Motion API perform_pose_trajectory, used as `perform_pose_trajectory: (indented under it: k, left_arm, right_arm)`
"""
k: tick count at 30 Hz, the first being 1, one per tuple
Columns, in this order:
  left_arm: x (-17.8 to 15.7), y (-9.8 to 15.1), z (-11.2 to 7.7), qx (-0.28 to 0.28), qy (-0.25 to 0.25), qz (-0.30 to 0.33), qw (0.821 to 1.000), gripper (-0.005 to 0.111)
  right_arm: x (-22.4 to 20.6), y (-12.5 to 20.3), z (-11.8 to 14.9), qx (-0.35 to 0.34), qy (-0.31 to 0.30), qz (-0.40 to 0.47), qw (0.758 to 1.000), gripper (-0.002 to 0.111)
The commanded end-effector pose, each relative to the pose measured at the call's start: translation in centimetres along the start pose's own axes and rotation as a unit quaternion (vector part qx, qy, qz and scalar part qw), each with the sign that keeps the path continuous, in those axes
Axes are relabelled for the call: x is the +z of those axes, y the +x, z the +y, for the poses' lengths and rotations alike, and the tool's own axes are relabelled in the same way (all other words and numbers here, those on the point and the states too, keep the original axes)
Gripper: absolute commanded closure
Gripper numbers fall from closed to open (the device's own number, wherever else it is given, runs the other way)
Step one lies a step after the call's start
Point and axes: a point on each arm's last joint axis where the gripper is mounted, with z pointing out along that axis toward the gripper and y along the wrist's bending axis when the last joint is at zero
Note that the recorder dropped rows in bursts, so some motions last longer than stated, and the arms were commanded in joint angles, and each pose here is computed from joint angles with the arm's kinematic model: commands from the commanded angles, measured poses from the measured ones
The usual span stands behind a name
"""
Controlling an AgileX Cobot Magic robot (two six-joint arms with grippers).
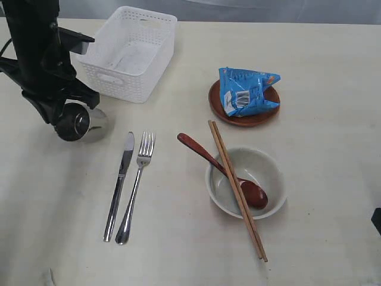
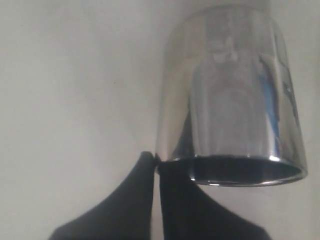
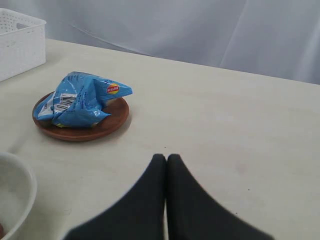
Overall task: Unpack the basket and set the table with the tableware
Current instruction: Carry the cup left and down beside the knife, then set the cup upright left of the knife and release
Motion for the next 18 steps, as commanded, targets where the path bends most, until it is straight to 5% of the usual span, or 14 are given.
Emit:
perform_pose_trajectory:
  k: [1, 6, 18]
  left_arm:
    - [-0.6, -0.5, 0.1, -0.002, 0.001, -0.01, 1.0, 0.094]
    - [-1.7, -1.1, -0.2, -0.01, 0.022, -0.033, 0.999, 0.081]
    - [-1.6, -1.3, -1.0, -0.022, 0.067, -0.035, 0.997, 0.08]
  right_arm:
    - [0.0, 0.0, 0.0, 0.003, 0.004, -0.002, 1.0, 0.109]
    - [0.0, 0.0, 0.0, 0.003, 0.004, -0.002, 1.0, 0.109]
    - [0.0, 0.0, 0.0, 0.003, 0.004, -0.002, 1.0, 0.109]
